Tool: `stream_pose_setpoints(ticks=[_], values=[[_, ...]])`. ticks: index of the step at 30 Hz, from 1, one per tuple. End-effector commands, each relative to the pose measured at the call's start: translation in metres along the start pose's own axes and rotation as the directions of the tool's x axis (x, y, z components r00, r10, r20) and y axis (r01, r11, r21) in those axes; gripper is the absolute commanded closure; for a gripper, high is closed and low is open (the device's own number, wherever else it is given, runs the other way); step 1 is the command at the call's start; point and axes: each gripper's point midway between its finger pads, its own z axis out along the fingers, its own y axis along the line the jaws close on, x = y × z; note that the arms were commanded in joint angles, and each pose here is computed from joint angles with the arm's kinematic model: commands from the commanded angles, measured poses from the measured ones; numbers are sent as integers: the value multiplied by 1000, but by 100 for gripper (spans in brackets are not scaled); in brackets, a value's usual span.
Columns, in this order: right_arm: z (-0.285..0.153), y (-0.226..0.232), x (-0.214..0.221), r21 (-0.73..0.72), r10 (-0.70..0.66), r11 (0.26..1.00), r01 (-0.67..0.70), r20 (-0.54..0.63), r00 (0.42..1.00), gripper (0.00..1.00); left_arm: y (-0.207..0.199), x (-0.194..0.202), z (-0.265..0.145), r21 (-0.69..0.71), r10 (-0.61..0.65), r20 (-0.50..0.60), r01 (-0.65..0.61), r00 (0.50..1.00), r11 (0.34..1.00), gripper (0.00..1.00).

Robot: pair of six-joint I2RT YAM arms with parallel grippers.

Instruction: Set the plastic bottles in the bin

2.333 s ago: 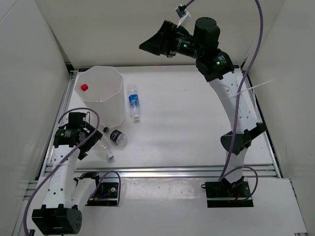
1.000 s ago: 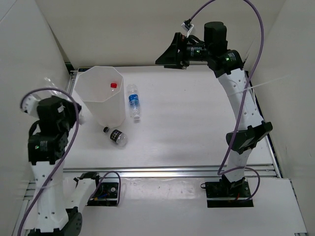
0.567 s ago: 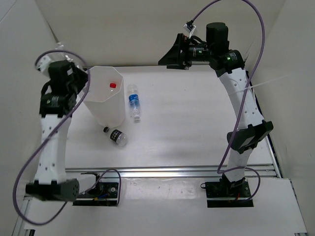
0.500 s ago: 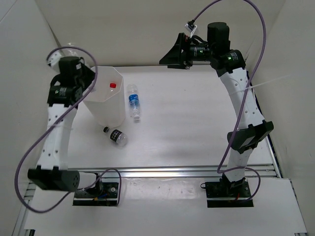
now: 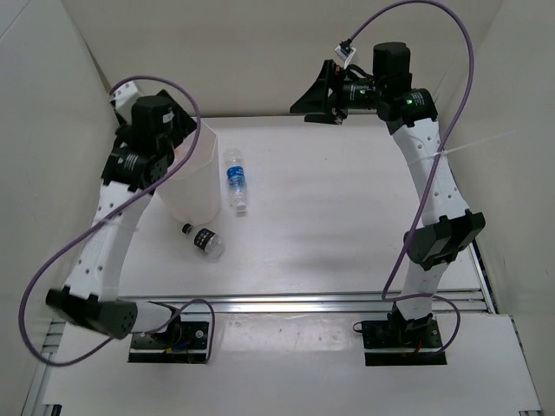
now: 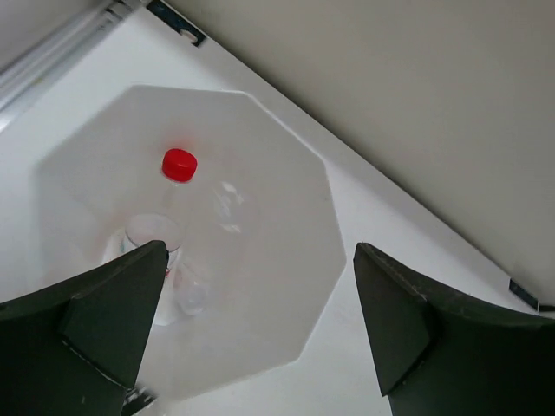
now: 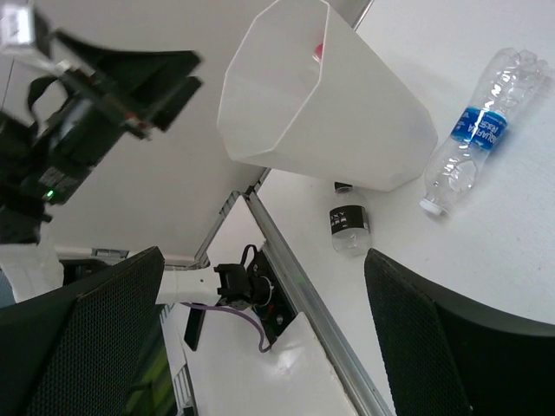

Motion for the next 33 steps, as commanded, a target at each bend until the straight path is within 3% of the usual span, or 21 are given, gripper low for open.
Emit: stream_pose_setpoints(ticks=[1,4,9,12,16,23,33], values=[[-16,19,3,-28,-45,999,46,8,999,0,45,-54,-62,-49,-122,218,135,968,990,0],[-15,15,5,-24,-46,999,46,2,999,0,65,-15,-77,17,-165,148,164,975,986,0],[-11,2,4,-9,-21,1000,21,-6,1000,0,60,90,-88,213,-210,-153,240,966,947,0],[-7,-4,7,-12,-5,1000,5,-22,1000,0,62,144,-89,300,-173,-261,250,950,921,0],[-5,-6,10,-24,25,999,-26,-39,999,0,101,233,-74,243,-87,-393,195,915,950,0],[-5,-5,14,-35,40,999,-42,-60,997,0,137,283,-54,58,-228,-439,280,869,958,0],[-20,-8,15,-12,33,999,-34,-44,998,0,160,312,-29,-123,-210,-468,172,858,977,0]])
